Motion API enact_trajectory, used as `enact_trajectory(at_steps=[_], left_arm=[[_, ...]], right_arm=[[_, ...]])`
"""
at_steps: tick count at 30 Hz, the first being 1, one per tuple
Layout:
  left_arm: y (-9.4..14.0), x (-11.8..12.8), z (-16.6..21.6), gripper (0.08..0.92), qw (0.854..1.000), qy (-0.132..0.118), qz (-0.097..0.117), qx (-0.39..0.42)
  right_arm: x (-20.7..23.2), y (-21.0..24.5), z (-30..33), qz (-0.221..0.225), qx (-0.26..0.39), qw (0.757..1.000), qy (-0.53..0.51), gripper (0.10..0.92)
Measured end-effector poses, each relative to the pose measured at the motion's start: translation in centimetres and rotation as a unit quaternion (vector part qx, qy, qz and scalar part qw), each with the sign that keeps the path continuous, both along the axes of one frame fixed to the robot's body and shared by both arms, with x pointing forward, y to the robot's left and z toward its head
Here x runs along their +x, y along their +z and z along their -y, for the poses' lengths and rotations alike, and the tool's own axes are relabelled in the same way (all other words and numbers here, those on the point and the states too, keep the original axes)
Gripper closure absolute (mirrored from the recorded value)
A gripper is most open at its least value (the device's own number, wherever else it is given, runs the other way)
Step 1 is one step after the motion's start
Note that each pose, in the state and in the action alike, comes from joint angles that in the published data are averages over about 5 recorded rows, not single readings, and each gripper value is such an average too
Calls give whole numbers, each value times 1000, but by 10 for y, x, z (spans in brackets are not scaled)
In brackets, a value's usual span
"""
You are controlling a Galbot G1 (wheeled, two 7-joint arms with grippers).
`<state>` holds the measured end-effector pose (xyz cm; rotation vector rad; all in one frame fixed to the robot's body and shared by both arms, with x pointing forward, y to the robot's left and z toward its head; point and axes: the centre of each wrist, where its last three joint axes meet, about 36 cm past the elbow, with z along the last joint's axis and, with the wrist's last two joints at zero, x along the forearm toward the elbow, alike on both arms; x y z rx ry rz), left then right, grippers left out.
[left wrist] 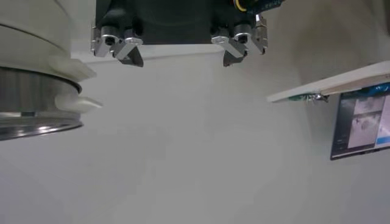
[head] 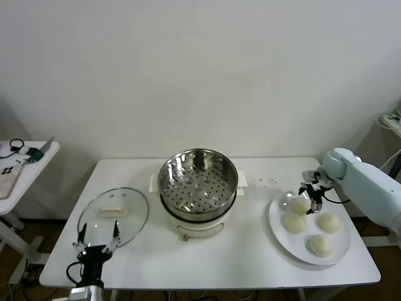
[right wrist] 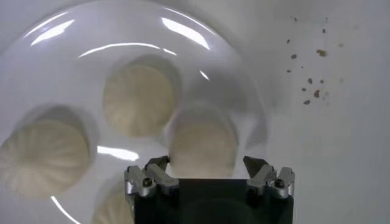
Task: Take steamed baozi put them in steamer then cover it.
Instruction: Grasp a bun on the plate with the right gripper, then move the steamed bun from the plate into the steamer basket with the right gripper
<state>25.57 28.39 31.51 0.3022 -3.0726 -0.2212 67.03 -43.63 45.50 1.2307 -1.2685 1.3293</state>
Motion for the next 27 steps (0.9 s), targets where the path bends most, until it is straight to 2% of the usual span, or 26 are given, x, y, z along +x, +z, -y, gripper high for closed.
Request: enact_trajectory(at_steps=[4, 14, 27], left_arm=[[0, 1, 0, 177, 1000, 2, 1, 0], [0, 1, 0, 177, 1000, 2, 1, 0], [2, -1, -1, 177, 1000, 4, 1, 1]], right_arm=[[2, -2, -2, 0, -3, 1000, 3, 205], [5, -5, -5, -2, -8, 1000, 10, 304], [9, 13, -7, 12, -3, 1000, 28, 318]])
